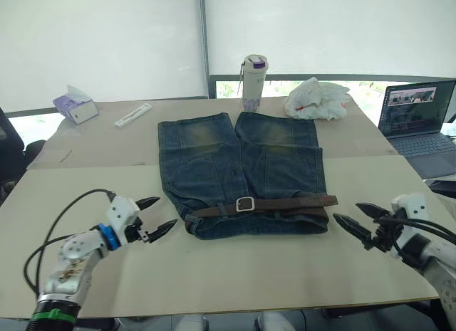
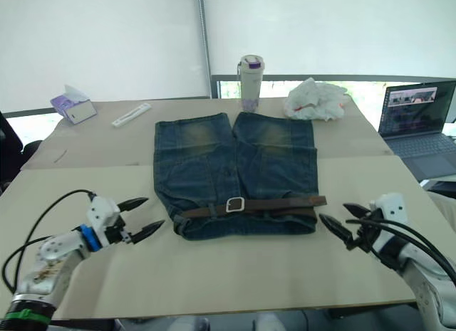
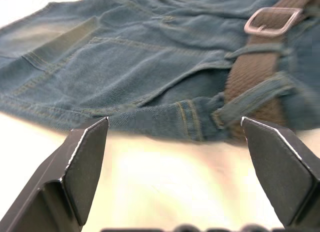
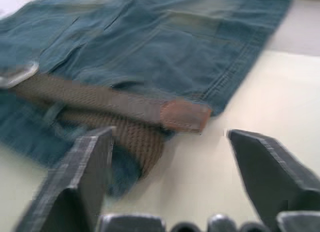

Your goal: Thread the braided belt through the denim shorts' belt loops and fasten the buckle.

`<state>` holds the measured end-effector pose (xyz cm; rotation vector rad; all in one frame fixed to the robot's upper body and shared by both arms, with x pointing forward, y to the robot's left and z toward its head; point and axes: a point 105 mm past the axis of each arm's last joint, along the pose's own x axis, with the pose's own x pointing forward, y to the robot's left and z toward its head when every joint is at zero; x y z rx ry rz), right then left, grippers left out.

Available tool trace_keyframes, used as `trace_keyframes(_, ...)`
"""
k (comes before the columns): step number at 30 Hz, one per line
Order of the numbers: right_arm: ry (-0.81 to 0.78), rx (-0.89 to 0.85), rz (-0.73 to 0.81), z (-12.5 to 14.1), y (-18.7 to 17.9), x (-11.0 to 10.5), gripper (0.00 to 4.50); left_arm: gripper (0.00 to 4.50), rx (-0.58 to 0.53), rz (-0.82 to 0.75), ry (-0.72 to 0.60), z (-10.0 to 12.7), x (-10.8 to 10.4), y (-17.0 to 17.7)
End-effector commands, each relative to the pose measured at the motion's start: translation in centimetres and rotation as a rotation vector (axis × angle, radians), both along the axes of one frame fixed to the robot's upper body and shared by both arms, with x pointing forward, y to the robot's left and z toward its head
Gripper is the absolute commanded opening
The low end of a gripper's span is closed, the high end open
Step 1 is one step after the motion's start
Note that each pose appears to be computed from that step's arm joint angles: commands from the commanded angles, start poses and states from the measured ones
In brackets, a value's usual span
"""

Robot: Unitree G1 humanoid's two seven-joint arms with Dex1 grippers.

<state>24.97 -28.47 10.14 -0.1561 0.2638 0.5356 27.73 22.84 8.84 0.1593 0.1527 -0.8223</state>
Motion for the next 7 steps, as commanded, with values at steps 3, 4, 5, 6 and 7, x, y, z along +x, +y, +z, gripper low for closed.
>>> trace_keyframes(3,-0.038,-0.127,0.1,-0.2,-2.7,-1.4,4.48,4.5,-0.018,-0.037,0.175,-0.3,-2.6,1.1)
trace_keyframes(4,-0.044,-0.13,0.104,-0.2,-3.0,-1.5,4.48,4.5,-0.014,-0.04,0.196,-0.6,-3.0,1.3)
trace_keyframes(5,-0.042,-0.125,0.111,-0.3,-3.3,-1.7,4.48,4.5,-0.007,-0.042,0.211,-0.8,-3.3,1.5)
trace_keyframes(6,-0.042,-0.123,0.116,-0.4,-3.4,-1.8,4.48,4.5,0.005,-0.047,0.209,-1.0,-3.5,1.6)
trace_keyframes(7,-0.041,-0.122,0.118,-0.5,-3.6,-1.9,4.48,4.5,0.028,-0.052,0.197,-1.2,-3.6,1.7)
